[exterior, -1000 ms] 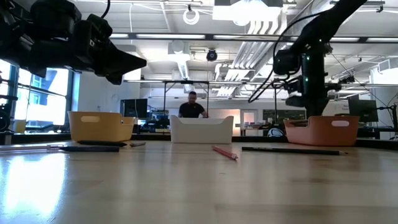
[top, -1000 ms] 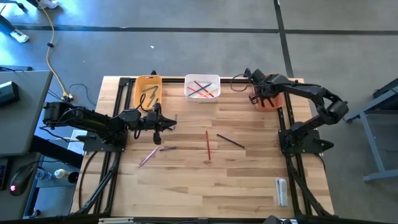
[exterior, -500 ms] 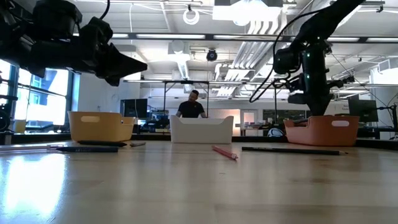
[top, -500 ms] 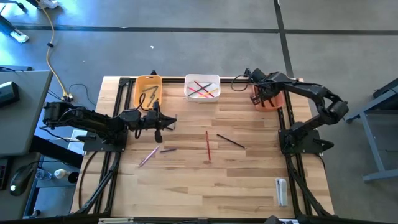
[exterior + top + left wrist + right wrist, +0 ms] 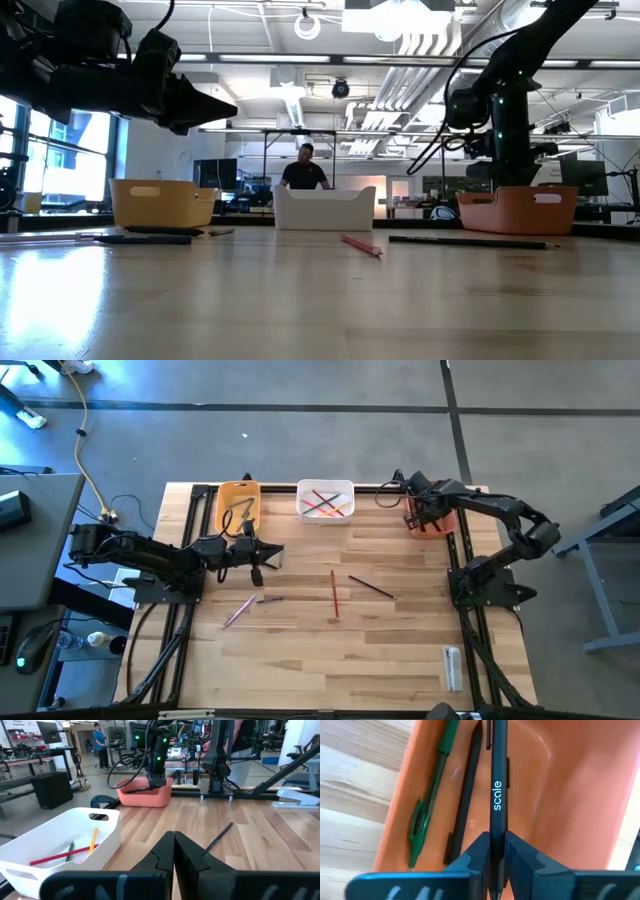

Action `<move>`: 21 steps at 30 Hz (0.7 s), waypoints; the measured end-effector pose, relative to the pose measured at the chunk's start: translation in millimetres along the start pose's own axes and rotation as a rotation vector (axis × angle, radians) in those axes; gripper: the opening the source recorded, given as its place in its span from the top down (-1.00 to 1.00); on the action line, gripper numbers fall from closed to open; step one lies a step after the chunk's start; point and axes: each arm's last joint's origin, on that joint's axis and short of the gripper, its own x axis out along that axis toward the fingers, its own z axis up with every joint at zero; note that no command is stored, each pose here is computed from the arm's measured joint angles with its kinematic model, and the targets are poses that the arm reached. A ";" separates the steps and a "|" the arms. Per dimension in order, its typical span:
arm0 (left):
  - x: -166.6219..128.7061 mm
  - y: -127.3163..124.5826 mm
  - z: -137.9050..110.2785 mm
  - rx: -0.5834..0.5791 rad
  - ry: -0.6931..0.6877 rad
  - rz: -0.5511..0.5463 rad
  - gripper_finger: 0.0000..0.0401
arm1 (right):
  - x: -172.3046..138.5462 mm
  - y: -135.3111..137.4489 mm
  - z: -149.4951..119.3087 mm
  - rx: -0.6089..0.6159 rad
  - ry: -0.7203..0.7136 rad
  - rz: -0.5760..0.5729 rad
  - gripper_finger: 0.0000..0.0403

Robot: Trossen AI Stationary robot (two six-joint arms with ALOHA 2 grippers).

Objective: Sort crayons/erasers/pens/pencils in bins
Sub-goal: Put the black pen into the orange bin, then put the blue color pencil into the white bin

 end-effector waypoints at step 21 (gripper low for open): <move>-0.3 -4.4 -2.2 -0.009 0.018 -0.136 1.00 | -77.6 12.8 -30.6 -0.148 -0.305 0.043 0.90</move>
